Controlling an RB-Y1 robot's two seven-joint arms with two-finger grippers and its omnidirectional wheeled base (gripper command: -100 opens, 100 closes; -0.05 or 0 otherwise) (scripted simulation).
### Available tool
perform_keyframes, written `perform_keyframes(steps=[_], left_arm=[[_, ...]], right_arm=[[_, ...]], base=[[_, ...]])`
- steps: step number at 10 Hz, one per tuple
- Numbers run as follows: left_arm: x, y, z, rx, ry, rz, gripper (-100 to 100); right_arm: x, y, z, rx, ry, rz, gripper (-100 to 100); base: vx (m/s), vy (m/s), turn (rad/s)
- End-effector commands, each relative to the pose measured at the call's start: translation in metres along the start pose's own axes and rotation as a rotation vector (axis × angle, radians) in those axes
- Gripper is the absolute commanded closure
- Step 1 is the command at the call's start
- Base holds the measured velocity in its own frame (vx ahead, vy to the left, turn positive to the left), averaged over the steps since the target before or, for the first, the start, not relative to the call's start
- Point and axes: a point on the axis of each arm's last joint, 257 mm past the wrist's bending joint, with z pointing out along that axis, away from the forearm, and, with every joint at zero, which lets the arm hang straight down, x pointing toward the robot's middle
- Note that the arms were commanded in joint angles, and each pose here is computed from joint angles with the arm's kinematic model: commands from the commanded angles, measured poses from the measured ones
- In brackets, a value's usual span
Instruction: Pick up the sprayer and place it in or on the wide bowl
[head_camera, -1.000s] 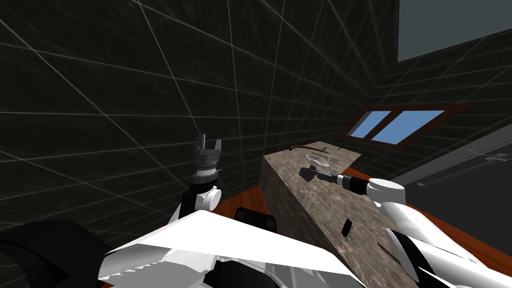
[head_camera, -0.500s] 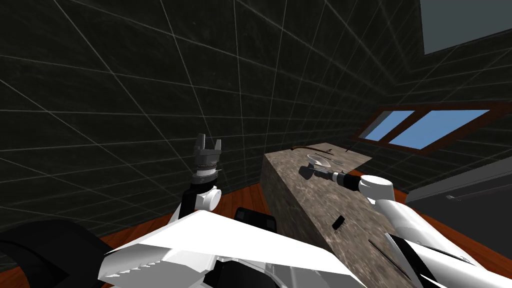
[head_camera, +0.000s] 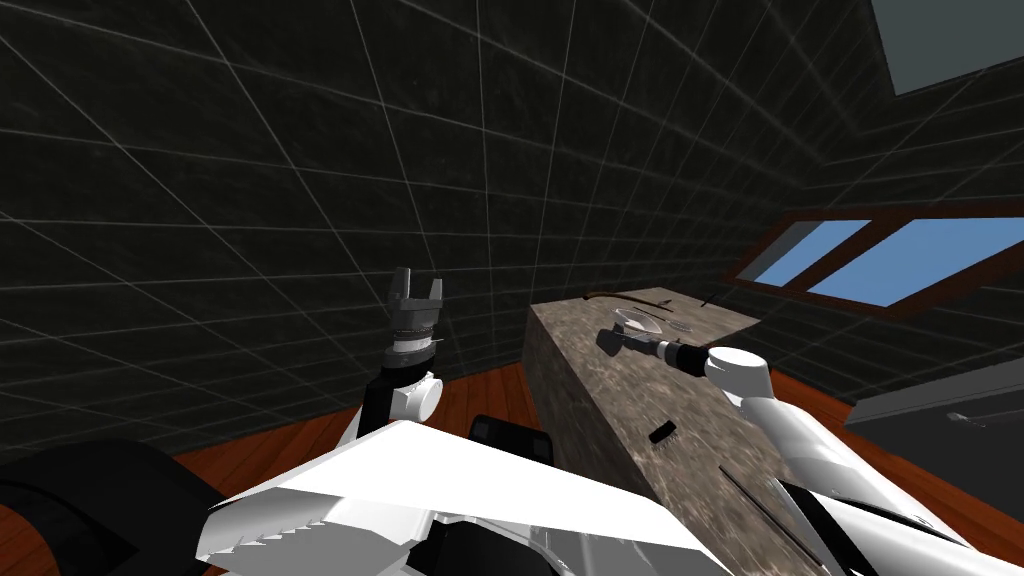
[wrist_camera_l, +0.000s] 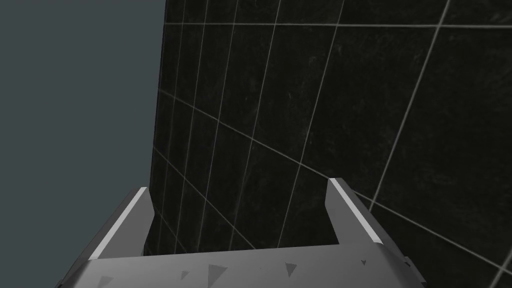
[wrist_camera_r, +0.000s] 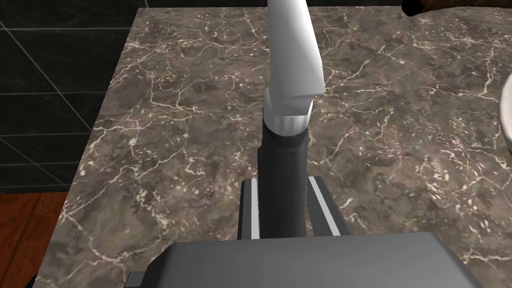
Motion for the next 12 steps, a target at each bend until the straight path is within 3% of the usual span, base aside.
perform_keyframes(steps=[1, 6, 7, 8, 12], left_arm=[[0.000, 0.000, 0.000, 0.000, 0.000, 0.000, 0], [0.000, 0.000, 0.000, 0.000, 0.000, 0.000, 0], [0.000, 0.000, 0.000, 0.000, 0.000, 0.000, 0], [0.000, 0.000, 0.000, 0.000, 0.000, 0.000, 0], [0.000, 0.000, 0.000, 0.000, 0.000, 0.000, 0]], right_arm=[[0.005, 0.001, 0.004, -0.021, 0.010, 0.015, 100], [0.011, -0.009, 0.017, -0.042, 0.027, 0.044, 100], [0.012, -0.008, 0.017, -0.046, 0.029, 0.048, 0], [0.001, 0.002, 0.012, -0.069, -0.007, 0.013, 100], [-0.024, 0.025, -0.003, -0.126, -0.094, -0.069, 100]], base=[[-0.101, -0.064, 0.146], [-0.103, -0.073, 0.130], [-0.008, -0.003, -0.001], [-0.033, 0.043, -0.027], [-0.029, 0.082, -0.038]])
